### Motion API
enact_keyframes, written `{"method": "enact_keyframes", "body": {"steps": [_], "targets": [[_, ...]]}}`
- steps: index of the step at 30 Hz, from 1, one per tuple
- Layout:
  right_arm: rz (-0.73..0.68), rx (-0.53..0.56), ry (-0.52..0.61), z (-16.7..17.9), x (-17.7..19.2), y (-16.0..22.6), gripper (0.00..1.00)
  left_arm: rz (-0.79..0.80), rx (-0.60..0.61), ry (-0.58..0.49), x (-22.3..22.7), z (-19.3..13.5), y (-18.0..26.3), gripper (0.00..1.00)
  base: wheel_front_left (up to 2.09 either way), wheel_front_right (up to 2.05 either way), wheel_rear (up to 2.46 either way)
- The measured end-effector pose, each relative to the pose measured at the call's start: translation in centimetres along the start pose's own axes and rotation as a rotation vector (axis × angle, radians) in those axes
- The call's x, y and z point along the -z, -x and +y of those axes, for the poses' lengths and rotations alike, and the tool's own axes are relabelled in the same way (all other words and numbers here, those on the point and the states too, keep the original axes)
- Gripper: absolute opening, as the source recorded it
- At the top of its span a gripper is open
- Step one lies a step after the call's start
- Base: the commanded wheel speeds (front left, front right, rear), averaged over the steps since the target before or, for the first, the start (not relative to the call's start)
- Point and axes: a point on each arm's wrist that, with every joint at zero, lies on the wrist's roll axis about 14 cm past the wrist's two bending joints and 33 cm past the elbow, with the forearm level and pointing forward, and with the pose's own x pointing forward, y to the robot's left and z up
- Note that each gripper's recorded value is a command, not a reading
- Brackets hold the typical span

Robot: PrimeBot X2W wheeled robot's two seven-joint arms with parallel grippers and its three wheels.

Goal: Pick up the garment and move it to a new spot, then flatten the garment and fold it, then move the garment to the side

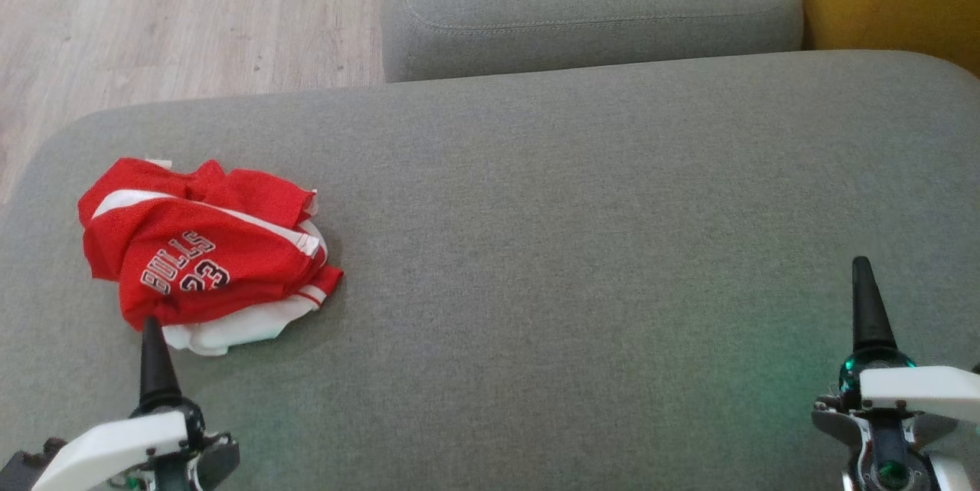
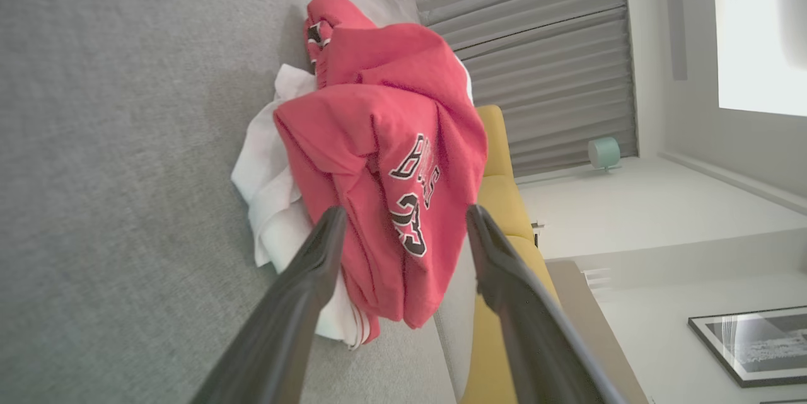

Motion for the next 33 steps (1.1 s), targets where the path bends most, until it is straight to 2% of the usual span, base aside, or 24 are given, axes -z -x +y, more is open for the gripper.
{"method": "enact_keyframes", "body": {"steps": [12, 30, 31, 33], "targets": [[0.002, -0.071, 0.28, 2.2, 0.4, -0.2, 1.0, 0.029, 0.045, -0.236, 1.7, -2.3, -0.2, 1.0, 0.0, 0.0, 0.0], [0.003, -0.153, 0.573, 4.3, 1.7, -0.2, 1.0, 0.077, 0.149, -0.595, 5.2, -4.6, 0.1, 1.0, 0.0, 0.0, 0.0], [0.004, -0.161, 0.621, 4.5, 1.9, -0.1, 1.0, 0.084, 0.17, -0.652, 5.9, -5.0, 0.2, 1.0, 0.0, 0.0, 0.0], [0.005, -0.166, 0.653, 4.5, 2.0, -0.1, 1.0, 0.091, 0.185, -0.689, 6.3, -5.3, 0.2, 1.0, 0.0, 0.0, 0.0]]}}
